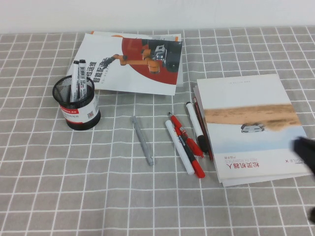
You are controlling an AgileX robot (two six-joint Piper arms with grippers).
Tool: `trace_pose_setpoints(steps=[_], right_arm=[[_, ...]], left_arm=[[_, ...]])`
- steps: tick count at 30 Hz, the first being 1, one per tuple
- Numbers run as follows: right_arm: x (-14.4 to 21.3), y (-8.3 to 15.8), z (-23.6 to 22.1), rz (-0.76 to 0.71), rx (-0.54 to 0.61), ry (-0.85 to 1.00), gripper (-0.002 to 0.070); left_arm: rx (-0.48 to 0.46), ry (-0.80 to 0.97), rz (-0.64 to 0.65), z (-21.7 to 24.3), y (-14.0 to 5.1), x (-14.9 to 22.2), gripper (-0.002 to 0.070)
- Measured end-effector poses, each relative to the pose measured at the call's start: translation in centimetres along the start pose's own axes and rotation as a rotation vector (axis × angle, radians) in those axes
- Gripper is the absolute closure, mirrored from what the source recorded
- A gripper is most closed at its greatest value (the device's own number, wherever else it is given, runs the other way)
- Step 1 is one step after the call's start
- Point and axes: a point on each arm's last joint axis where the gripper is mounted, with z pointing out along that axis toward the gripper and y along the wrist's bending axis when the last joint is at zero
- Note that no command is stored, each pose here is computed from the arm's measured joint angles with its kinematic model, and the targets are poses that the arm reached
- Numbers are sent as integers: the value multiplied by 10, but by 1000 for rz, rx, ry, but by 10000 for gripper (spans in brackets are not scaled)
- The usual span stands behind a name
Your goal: Put the pen into the pen holder
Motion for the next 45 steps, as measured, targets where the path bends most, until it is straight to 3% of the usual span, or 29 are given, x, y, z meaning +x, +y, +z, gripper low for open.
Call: trace_pose_setpoints(steps=[9,14,24,30,45], right_arm=[[42,-22,-55,93,353,-133,688],[54,-25,-67,131,472,-167,688],[63,-28,-68,232,510,-146,689],[80,-23,-76,384,541,-125,689],[110,-18,-91,539,687,93,689]], left_arm=[[0,0,0,0,0,0,678],[0,0,0,0,0,0,678],[0,0,0,0,0,0,678],[0,0,0,0,0,0,678],[0,0,0,0,0,0,678]])
